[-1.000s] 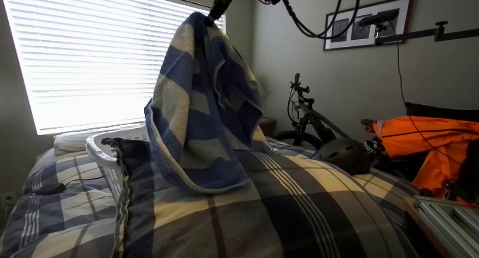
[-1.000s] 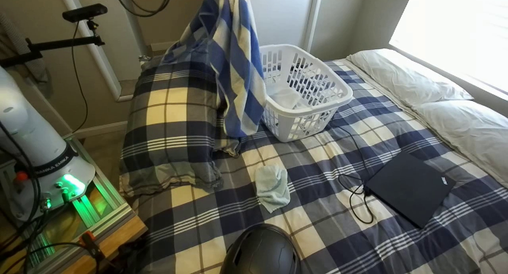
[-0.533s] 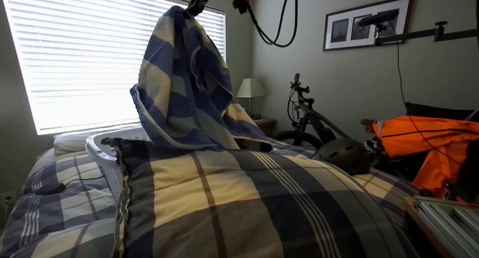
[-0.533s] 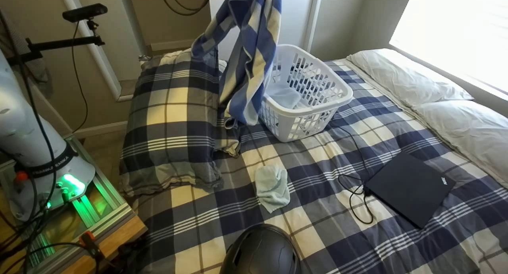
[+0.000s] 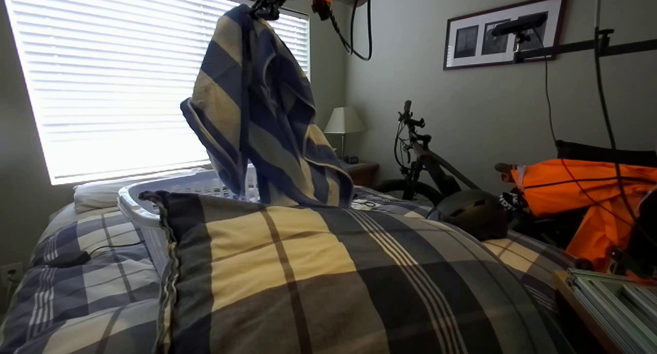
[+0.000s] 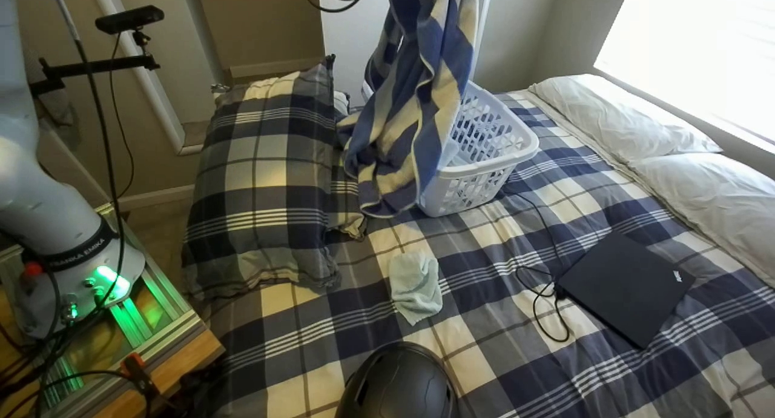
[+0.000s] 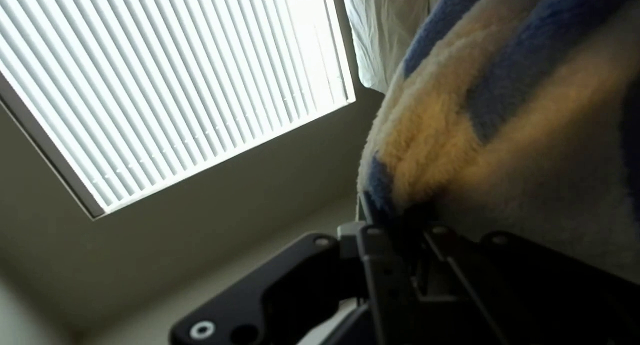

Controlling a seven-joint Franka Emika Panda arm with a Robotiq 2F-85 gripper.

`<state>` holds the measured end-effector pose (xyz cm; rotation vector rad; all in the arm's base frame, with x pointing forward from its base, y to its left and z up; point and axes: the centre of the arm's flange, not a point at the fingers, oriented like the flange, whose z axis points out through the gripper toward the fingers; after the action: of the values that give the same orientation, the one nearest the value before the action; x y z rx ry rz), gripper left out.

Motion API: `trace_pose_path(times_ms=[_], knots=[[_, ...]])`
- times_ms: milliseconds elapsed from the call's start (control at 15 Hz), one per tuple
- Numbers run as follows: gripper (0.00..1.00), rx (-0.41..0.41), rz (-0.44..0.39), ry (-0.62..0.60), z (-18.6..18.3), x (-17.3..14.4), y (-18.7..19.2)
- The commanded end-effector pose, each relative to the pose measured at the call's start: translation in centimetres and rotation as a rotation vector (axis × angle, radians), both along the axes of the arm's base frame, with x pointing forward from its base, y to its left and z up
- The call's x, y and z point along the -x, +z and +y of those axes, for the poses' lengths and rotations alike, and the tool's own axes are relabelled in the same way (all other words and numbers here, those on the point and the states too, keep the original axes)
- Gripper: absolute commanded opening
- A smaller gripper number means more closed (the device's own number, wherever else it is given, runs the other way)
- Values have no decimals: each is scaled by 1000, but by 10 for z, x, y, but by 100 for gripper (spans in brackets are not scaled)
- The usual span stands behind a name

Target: Put the white and blue towel in the basket.

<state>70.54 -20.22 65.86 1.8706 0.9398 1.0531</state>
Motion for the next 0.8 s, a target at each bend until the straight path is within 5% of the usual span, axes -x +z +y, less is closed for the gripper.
trace_pose_path(times_ms=[0, 333, 733], knots=[[3, 114, -124, 50, -60, -56, -9], [3, 93, -284, -64, -83, -80, -86], [3, 24, -412, -215, -69, -89, -174]])
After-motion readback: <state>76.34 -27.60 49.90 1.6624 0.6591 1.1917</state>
